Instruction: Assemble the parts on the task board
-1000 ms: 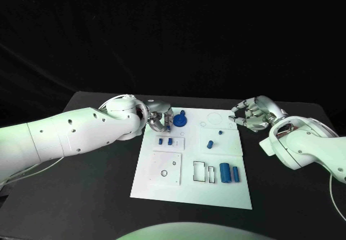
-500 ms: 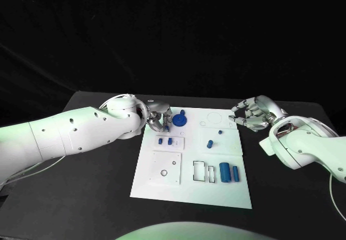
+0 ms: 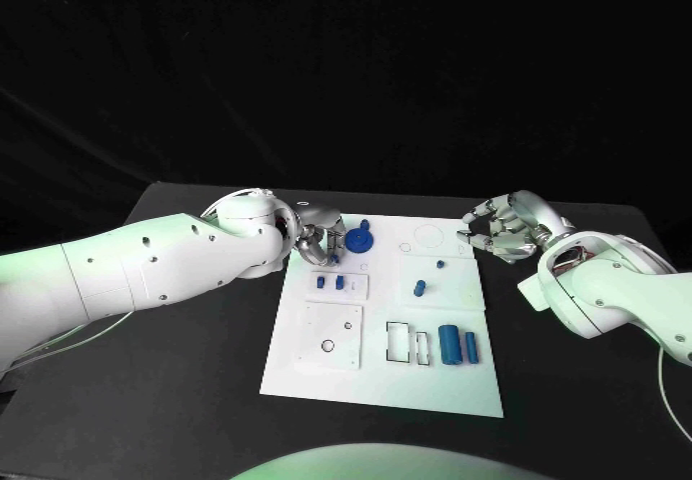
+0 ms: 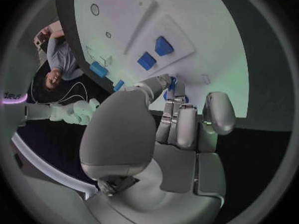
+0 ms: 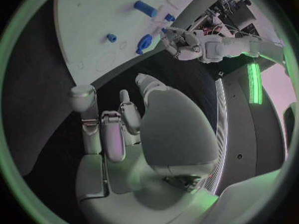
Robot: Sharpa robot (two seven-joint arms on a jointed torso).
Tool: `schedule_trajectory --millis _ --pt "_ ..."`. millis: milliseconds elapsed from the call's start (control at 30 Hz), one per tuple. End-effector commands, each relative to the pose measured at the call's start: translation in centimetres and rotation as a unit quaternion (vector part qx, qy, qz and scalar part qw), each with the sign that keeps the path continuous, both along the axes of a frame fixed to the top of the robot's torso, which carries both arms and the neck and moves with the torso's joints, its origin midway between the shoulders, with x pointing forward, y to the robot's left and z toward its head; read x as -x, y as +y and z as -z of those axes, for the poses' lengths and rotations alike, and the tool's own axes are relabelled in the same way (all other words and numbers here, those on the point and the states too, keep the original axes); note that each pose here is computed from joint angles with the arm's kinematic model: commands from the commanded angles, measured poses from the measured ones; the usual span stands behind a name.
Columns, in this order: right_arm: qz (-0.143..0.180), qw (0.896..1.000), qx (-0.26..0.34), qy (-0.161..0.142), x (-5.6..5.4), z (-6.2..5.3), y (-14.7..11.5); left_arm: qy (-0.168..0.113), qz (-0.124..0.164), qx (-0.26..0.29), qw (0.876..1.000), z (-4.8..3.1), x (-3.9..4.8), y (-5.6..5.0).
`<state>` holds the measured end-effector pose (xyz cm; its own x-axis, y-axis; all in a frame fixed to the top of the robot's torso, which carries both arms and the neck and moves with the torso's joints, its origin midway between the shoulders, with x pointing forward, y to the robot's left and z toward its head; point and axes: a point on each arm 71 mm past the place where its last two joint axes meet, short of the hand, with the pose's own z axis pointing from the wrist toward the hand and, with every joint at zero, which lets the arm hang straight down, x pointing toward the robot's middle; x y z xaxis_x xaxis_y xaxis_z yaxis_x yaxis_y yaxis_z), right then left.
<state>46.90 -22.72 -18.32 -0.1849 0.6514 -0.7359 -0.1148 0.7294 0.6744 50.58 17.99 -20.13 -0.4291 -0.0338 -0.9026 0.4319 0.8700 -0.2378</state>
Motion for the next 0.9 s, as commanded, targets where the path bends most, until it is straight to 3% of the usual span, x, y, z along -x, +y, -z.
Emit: schedule_trajectory --millis 33,900 --pt "-0.004 1.0 0.004 -0.004 0.03 -0.03 0.1 0.007 0.007 -0.002 1.0 0.07 0.1 -0.26" --pt "-0.004 1.0 0.006 -0.005 0.04 -0.03 0.07 0.019 0.001 -0.019 1.0 0.44 0.05 -0.31"
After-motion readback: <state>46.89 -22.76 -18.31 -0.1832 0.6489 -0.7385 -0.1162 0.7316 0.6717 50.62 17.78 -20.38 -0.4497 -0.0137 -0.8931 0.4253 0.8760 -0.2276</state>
